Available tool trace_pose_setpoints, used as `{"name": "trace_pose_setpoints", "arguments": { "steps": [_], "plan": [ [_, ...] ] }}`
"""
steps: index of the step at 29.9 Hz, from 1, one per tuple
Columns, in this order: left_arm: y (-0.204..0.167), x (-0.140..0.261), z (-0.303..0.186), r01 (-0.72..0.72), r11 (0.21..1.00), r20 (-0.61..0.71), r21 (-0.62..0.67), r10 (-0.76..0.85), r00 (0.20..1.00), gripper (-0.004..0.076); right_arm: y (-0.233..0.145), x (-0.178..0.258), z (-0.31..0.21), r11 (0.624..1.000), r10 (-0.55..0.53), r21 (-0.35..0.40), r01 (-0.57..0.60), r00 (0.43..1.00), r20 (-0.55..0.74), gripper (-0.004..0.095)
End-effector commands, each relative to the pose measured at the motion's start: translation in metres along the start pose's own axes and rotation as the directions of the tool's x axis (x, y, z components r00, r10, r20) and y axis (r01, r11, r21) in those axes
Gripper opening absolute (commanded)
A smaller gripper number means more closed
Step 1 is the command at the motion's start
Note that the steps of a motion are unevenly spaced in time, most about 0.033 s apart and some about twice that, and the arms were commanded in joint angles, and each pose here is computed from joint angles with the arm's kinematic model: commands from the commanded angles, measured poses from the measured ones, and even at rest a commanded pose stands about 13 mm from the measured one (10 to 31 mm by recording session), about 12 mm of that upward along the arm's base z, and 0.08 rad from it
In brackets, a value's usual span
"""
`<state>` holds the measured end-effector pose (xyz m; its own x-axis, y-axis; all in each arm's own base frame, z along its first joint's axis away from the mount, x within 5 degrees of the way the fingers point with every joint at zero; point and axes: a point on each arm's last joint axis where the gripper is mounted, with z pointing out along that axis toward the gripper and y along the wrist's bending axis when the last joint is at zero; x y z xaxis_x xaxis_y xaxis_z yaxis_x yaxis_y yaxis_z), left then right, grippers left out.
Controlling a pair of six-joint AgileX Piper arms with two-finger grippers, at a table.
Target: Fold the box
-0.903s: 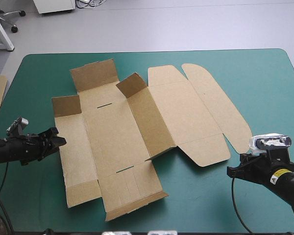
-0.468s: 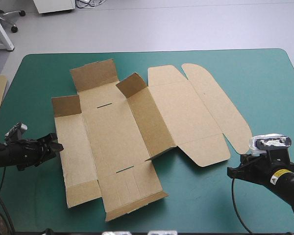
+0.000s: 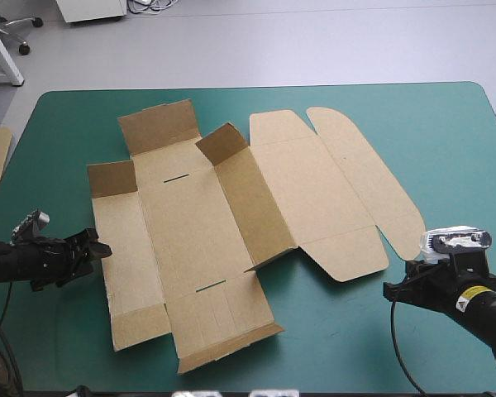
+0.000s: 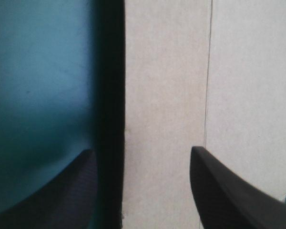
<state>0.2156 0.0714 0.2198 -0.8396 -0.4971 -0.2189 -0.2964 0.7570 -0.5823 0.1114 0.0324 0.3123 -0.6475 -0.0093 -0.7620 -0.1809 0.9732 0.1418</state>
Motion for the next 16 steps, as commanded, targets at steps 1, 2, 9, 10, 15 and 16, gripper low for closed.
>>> {"name": "trace_pose_setpoints", "arguments": {
  "steps": [1, 2, 9, 10, 15, 16],
  "plan": [
    [-0.005, -0.005, -0.001, 0.014, 0.999, 0.004, 0.048, -0.015, 1.0, 0.0422, 0.001, -0.013, -0.006, 1.0, -0.009, 0.0, 0.009, 0.997, 0.081, -0.0034],
    [-0.004, -0.005, 0.001, 0.02, 0.999, -0.003, 0.048, -0.02, 1.0, 0.0422, 0.001, -0.013, -0.006, 1.0, -0.009, 0.0, 0.009, 0.997, 0.081, -0.0034],
    [-0.01, -0.008, 0.009, 0.029, 0.988, -0.025, 0.153, -0.026, 0.999, 0.0422, 0.001, -0.013, -0.006, 1.0, -0.002, -0.002, 0.002, 0.996, 0.087, -0.0034],
    [-0.009, -0.007, 0.012, 0.028, 0.988, -0.046, 0.154, -0.021, 0.999, 0.0421, 0.001, -0.014, -0.006, 1.0, -0.002, -0.002, 0.002, 0.996, 0.091, -0.0034],
    [-0.007, -0.006, 0.029, 0.018, 0.986, -0.123, 0.167, 0.003, 0.992, 0.0418, 0.001, -0.013, -0.006, 1.0, 0.0, -0.002, 0.0, 0.996, 0.085, -0.0034],
    [-0.006, -0.007, 0.03, 0.024, 0.985, -0.123, 0.168, -0.003, 0.992, 0.0418, 0.001, -0.013, -0.006, 1.0, 0.002, -0.001, -0.002, 0.997, 0.081, -0.0034]
  ]
}}
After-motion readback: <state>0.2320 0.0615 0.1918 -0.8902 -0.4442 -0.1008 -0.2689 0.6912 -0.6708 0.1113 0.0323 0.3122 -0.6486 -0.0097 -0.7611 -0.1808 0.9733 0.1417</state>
